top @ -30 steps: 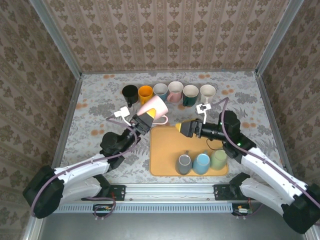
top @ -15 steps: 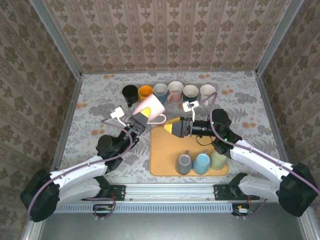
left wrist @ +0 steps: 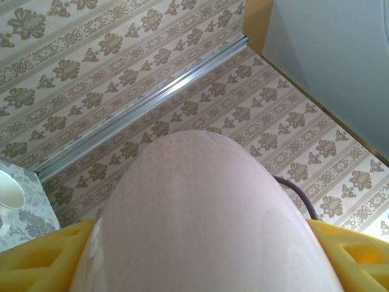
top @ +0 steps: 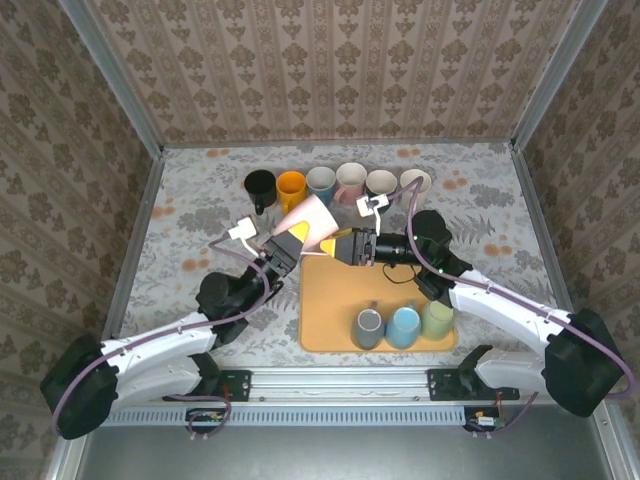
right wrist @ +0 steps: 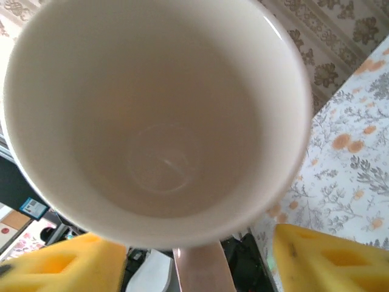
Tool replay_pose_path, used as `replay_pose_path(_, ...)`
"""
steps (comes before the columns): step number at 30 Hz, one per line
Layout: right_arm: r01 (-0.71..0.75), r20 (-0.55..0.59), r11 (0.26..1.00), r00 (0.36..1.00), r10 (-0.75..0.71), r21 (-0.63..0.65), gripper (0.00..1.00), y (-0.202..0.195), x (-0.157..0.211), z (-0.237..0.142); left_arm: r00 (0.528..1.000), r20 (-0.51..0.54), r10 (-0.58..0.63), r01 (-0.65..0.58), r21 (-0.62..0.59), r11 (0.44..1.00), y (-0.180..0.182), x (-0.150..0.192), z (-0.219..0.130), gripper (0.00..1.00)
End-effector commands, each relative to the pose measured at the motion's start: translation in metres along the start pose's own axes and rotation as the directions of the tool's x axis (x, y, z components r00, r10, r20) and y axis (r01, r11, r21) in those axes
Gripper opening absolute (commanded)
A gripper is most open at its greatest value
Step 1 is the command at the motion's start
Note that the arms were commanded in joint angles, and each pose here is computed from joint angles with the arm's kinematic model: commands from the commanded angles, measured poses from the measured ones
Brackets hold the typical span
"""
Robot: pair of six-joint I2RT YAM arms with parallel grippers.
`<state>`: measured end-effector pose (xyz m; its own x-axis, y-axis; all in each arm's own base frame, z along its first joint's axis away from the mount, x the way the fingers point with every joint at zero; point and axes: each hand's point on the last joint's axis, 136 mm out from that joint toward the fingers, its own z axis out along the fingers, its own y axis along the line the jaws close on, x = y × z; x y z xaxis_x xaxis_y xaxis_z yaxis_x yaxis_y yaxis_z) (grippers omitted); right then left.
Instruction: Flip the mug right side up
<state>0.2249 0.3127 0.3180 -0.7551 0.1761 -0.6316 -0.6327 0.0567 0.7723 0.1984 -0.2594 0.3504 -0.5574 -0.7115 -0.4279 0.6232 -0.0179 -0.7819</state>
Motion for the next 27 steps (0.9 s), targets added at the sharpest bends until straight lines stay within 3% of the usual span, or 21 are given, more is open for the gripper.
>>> replay_pose_path(1, 0.065, 0.032, 0.995, 0.997, -0.063, -0.072, 0.47, 0.025, -0.013, 0.001, 1.000, 0.028, -0.002, -0.002, 0.109, 0.994, -0.033, -0.010, 0.006, 0.42)
replay_pose_path(6, 0.068, 0.025, 0.996, 0.997, -0.067, -0.056, 0.11, 0.023, -0.009, -0.001, 0.999, -0.021, 0.040, -0.037, 0.134, 0.990, -0.041, -0.003, 0.011, 0.52)
replay_pose_path(8, 0.070, 0.023, 0.996, 0.997, -0.069, -0.051, 0.00, 0.023, -0.008, -0.002, 0.996, -0.049, 0.073, -0.065, 0.144, 0.987, -0.045, 0.001, 0.013, 0.62)
replay_pose_path(13, 0.089, 0.044, 0.996, 0.995, -0.088, -0.027, 0.00, 0.027, -0.010, -0.009, 0.987, -0.103, 0.126, -0.108, 0.161, 0.981, -0.054, 0.008, 0.016, 0.97)
replay_pose_path(14, 0.096, 0.050, 0.995, 0.994, -0.096, -0.012, 0.00, 0.027, -0.010, -0.011, 0.985, -0.111, 0.129, -0.112, 0.149, 0.982, -0.053, 0.008, 0.016, 1.00)
replay_pose_path(18, 0.139, 0.085, 0.987, 0.986, -0.145, 0.080, 0.00, 0.027, -0.015, -0.027, 0.977, -0.148, 0.157, -0.150, 0.054, 0.987, -0.041, 0.009, 0.015, 1.00)
replay_pose_path(20, 0.171, 0.086, 0.971, 0.978, -0.188, 0.170, 0.00, 0.022, -0.015, -0.038, 0.955, -0.233, 0.185, -0.210, -0.088, 0.974, -0.017, 0.016, 0.010, 1.00)
replay_pose_path(24, 0.235, 0.042, 0.891, 0.961, -0.272, 0.388, 0.00, 0.002, -0.011, -0.069, 0.835, -0.436, 0.336, -0.491, -0.314, 0.813, 0.018, 0.010, -0.015, 1.00)
replay_pose_path(27, 0.242, 0.006, 0.818, 0.958, -0.287, 0.522, 0.00, -0.018, -0.004, -0.090, 0.768, -0.487, 0.416, -0.625, -0.431, 0.651, 0.033, -0.017, -0.037, 1.00)
